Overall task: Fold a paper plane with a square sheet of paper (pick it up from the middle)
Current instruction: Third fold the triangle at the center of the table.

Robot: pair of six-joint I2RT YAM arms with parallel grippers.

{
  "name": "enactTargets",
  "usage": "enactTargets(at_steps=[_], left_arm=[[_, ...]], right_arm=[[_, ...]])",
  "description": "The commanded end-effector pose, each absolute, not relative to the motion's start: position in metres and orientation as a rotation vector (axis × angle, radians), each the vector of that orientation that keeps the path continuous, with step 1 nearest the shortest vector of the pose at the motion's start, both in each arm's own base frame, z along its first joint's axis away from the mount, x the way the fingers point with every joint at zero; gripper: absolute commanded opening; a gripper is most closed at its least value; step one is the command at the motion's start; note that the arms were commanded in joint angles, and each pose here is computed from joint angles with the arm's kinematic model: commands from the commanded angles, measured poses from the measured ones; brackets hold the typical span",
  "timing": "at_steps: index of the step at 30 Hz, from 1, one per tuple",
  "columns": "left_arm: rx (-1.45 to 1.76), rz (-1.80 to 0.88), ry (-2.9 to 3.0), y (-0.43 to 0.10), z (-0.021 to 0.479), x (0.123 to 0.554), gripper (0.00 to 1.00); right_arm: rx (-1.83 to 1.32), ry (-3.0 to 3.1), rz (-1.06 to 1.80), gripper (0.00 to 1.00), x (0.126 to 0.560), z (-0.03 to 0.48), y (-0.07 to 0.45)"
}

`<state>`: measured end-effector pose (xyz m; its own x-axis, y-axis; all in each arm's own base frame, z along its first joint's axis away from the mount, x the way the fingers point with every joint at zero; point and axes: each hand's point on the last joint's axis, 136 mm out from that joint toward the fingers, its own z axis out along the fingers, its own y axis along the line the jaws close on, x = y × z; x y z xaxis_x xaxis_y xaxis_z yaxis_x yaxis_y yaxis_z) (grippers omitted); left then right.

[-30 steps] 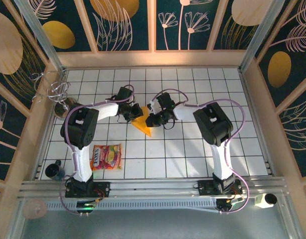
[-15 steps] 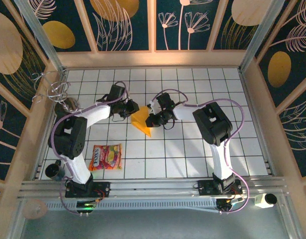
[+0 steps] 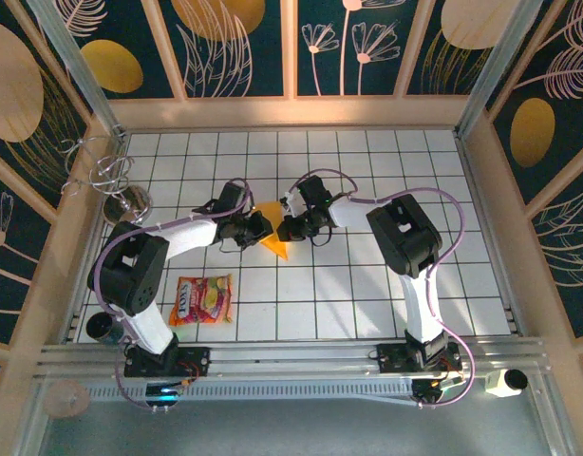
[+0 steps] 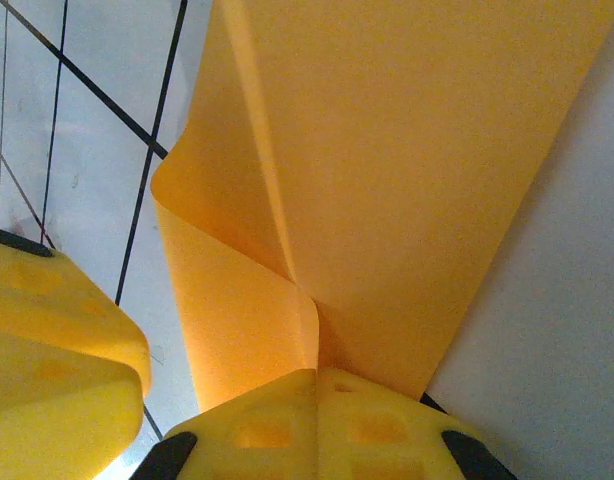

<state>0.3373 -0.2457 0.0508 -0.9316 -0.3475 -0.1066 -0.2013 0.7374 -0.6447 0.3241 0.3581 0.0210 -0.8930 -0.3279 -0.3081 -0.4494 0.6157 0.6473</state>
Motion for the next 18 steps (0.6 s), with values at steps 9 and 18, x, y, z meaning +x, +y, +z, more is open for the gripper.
enactTargets(at_steps=[9, 18], left_arm=[[-0.548, -0.922, 2.742, -0.242, 0.032, 0.340, 0.11], [-0.591, -0.846, 2.786, -0.232, 0.019, 0.330, 0.10]], right_arm=[[-0.621, 2.737, 1.084, 0.01, 0.323, 0.008, 0.354], [-0.609, 2.750, 1.067, 0.02, 0.325, 0.005, 0.353]])
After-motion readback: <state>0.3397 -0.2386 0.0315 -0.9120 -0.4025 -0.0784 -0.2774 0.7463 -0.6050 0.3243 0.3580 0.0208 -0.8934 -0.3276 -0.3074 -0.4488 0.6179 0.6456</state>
